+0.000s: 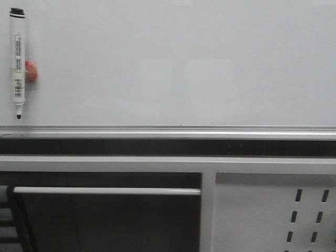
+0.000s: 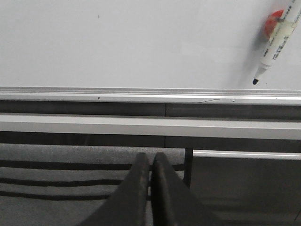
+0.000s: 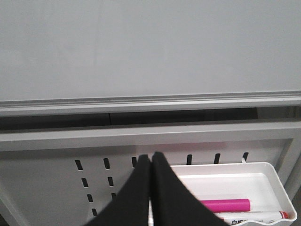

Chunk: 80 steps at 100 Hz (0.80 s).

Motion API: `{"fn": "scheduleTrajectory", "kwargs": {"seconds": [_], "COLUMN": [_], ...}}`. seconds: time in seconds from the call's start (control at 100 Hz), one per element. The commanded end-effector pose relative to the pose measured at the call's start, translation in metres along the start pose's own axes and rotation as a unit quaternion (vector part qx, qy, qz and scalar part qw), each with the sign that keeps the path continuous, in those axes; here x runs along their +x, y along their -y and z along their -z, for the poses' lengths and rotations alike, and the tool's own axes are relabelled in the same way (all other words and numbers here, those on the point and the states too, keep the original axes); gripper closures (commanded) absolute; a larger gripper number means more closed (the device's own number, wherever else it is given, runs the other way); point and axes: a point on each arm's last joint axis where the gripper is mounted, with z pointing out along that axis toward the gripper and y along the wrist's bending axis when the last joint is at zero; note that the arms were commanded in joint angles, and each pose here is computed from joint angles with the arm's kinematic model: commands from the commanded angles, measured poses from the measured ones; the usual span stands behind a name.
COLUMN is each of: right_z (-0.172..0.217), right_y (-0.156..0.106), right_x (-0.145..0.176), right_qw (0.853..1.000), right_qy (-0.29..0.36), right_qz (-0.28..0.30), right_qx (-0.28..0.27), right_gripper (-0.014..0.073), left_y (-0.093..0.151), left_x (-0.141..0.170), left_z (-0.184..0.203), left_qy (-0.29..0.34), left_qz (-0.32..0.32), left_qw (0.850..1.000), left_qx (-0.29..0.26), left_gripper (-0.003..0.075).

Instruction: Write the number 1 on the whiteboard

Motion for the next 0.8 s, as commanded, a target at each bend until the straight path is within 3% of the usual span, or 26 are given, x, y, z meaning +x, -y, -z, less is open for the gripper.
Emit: {"fn": "scheduleTrajectory", "kwargs": {"seconds": [0.0, 0.39, 0.58, 0.65, 0.79], "right_z": [-0.002, -0.002, -0.002, -0.002, 0.002], "right_y": [0.000, 0.000, 0.000, -0.001, -0.005], "right_x": [0.006, 0.006, 0.005, 0.000, -0.021], "right_qw": [1.000, 1.000, 1.000, 0.999, 0.988], "right_qy": [0.004, 0.004, 0.008, 0.037, 0.153], "right_qz": [0.009, 0.009, 0.009, 0.009, 0.009], "right_qx": [-0.001, -0.001, -0.002, -0.006, -0.024], "right_gripper": [0.0674, 0.0674, 0.0674, 0.0674, 0.0674], "left_y": [0.000, 0.000, 0.000, -0.001, -0.001], "left_x": [0.001, 0.000, -0.011, -0.017, -0.032], "left_z": [0.000, 0.000, 0.001, 0.003, 0.008], "left_qy": [0.030, 0.033, 0.094, 0.132, 0.216], "left_qz": [0.005, 0.005, 0.005, 0.005, 0.005], "left_qw": [1.000, 0.999, 0.996, 0.991, 0.976], "left_qx": [0.001, 0.001, -0.001, -0.003, -0.007], "left_gripper": [0.0738, 0.0738, 0.0738, 0.0738, 0.0738]}}
